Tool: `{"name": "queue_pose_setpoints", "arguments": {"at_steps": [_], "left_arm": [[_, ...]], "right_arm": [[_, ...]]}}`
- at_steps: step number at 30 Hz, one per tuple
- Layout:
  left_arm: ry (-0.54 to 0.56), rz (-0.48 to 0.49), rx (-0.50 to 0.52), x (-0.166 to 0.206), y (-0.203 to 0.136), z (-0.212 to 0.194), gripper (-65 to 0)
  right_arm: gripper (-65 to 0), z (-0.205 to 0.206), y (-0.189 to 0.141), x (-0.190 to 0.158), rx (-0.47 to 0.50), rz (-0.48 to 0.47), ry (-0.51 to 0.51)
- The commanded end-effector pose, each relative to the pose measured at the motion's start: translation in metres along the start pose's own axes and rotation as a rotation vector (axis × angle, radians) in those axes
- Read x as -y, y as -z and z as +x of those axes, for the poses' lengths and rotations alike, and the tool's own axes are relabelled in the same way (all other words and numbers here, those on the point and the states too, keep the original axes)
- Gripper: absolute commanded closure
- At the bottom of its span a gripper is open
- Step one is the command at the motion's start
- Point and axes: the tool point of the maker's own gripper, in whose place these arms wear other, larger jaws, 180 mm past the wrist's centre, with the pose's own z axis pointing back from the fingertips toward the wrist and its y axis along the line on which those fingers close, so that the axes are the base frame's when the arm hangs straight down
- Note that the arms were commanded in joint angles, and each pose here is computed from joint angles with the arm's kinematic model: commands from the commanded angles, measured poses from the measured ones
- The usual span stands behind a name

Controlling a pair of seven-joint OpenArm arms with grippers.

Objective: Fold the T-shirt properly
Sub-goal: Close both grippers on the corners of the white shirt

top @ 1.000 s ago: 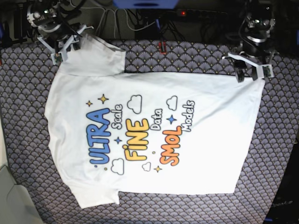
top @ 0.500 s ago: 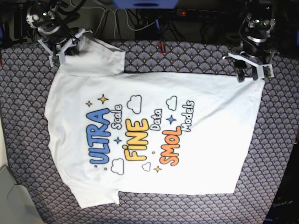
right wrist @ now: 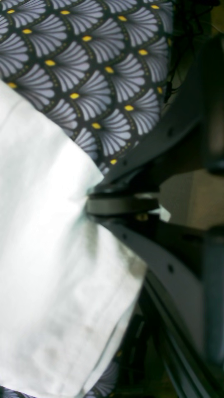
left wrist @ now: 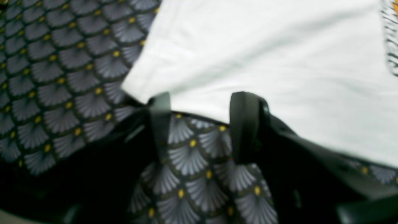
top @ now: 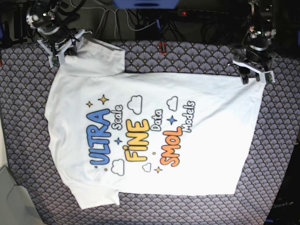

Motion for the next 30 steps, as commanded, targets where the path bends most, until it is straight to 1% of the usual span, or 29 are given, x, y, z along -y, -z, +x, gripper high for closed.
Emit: {"name": "queue_pose_setpoints", "arguments": {"at_steps": [1,5,9,13,20,30], "left_arm": [[0.006,0.014,0.054,-0.008,0.001,0.016,-30.2],[-0.025,0.101,0.085,-0.042,-0.002,0.028,-30.3],[-0.028,0.143,0.103,-0.060,-0.004,0.035,-30.3],[-0.033,0.140,0.115,-0.057,0.002,0.041,-30.3],[-0.076,0.167,0.038,-0.066,0.020,0.012,-30.3],[-0.090,0.175,0.016,-0.069,0.027,0.004,-30.2]], "right_arm": [[0.0,-0.016,-0.001,-0.003,-0.072,0.009,-0.017],[0.0,-0.016,-0.001,-0.003,-0.072,0.009,-0.017],[0.0,-0.015,-0.001,-0.003,-0.070,0.008,-0.017],[0.0,-0.014,0.000,-0.004,-0.068,0.011,-0.019],[0.0,-0.015,0.000,-0.003,-0.069,0.010,-0.018],[0.0,-0.016,-0.001,0.000,-0.077,0.005,-0.027]]}}
